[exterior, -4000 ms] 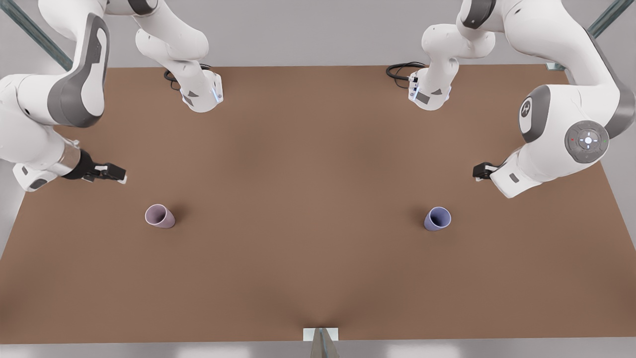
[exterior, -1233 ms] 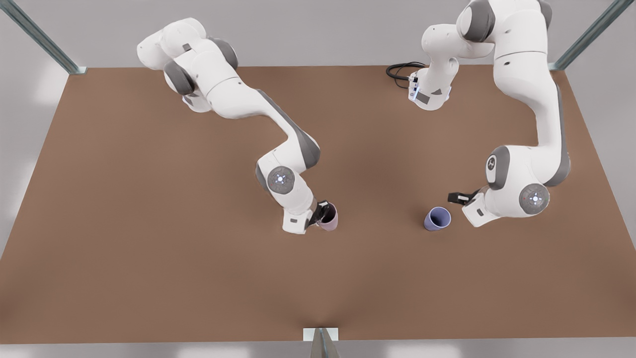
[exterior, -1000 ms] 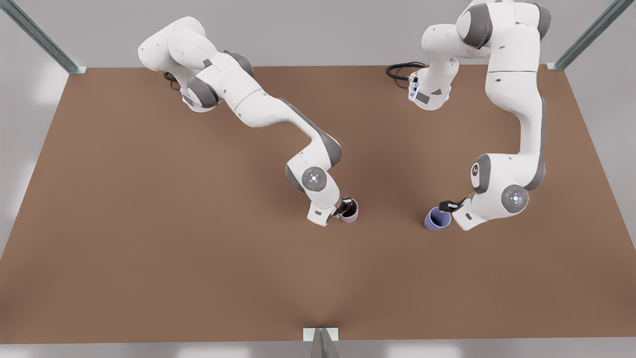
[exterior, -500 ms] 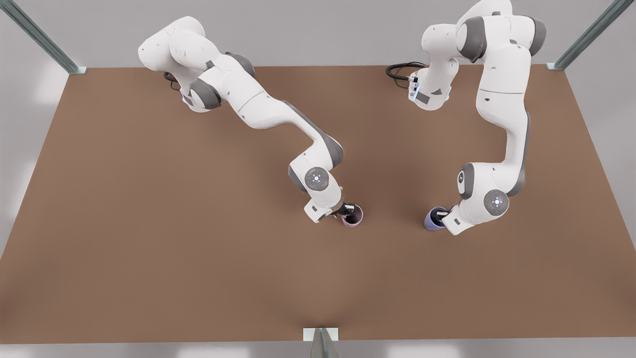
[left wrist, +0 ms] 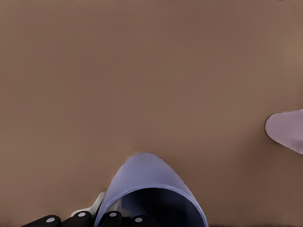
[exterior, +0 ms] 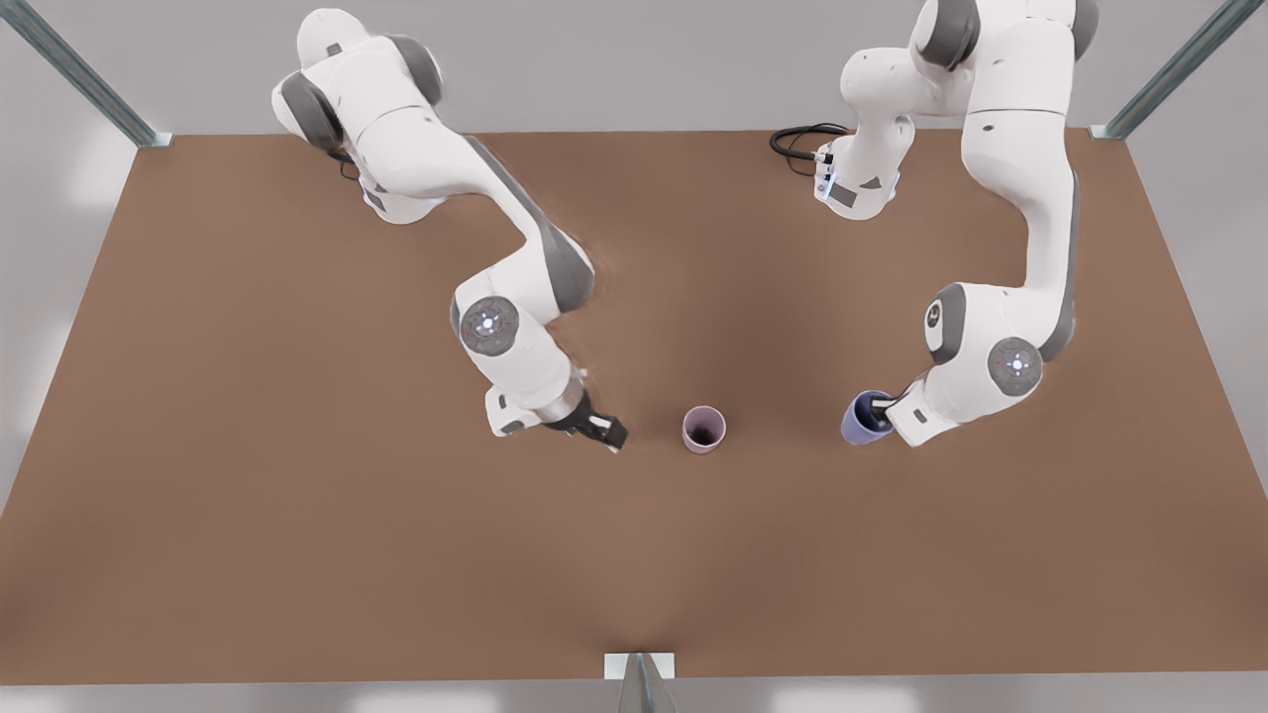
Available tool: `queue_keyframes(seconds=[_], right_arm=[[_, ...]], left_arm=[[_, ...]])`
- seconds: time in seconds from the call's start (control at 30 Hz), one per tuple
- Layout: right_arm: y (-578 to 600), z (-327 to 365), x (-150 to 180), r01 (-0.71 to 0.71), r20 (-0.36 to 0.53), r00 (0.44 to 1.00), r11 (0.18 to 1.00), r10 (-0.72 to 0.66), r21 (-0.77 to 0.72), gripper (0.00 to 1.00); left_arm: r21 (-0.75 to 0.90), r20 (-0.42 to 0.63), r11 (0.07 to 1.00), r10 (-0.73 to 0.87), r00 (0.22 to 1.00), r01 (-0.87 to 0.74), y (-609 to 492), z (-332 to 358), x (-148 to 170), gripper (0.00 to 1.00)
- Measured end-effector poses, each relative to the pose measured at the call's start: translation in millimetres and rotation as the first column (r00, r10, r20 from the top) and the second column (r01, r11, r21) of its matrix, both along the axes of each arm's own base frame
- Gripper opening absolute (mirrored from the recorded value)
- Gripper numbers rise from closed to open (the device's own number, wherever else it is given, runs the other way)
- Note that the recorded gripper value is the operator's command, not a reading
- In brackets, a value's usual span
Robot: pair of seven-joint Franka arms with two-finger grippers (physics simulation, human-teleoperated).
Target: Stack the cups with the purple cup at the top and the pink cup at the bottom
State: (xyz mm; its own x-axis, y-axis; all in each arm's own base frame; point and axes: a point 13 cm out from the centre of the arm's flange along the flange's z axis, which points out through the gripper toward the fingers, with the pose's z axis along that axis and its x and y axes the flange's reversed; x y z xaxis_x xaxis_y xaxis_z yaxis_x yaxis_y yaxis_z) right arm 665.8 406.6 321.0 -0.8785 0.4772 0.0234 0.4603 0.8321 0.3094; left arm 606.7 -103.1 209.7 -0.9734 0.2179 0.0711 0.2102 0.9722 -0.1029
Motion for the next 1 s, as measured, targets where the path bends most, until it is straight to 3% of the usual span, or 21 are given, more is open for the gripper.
queue_keyframes(seconds=[0.1,0.27,0.4,0.57,1.0], right_arm=[[-224.6,63.7,15.7,0.16,-0.028,0.987,0.986,-0.161,-0.057,1.0],[-430.9,91.7,-25.4,0.174,-0.06,0.98,0.959,-0.192,-0.224,1.0],[-449.8,85.7,-29.4,0.045,-0.106,0.991,0.96,-0.077,-0.277,1.0],[-443.3,83.9,-5.9,-0.1,-0.111,0.991,0.948,0.07,-0.302,1.0],[-459.1,107.8,8.7,-0.274,-0.064,0.961,0.901,0.269,-0.336,1.0]], left_arm=[[-0.035,-0.008,0.997,-0.074,0.997,0.073,-69.1,24.8,-13.0,0.21],[-0.094,-0.005,0.986,-0.142,0.99,0.141,-181.2,49.7,-26.3,0.21],[-0.118,-0.017,0.987,-0.111,0.994,0.108,-234.4,37.7,-16.8,0.21],[-0.105,-0.053,0.994,-0.036,0.998,0.03,-253.0,8.4,-20.5,0.21],[-0.056,-0.089,0.989,0.135,0.987,-0.14,-241.2,-23.4,-13.4,0.21]])
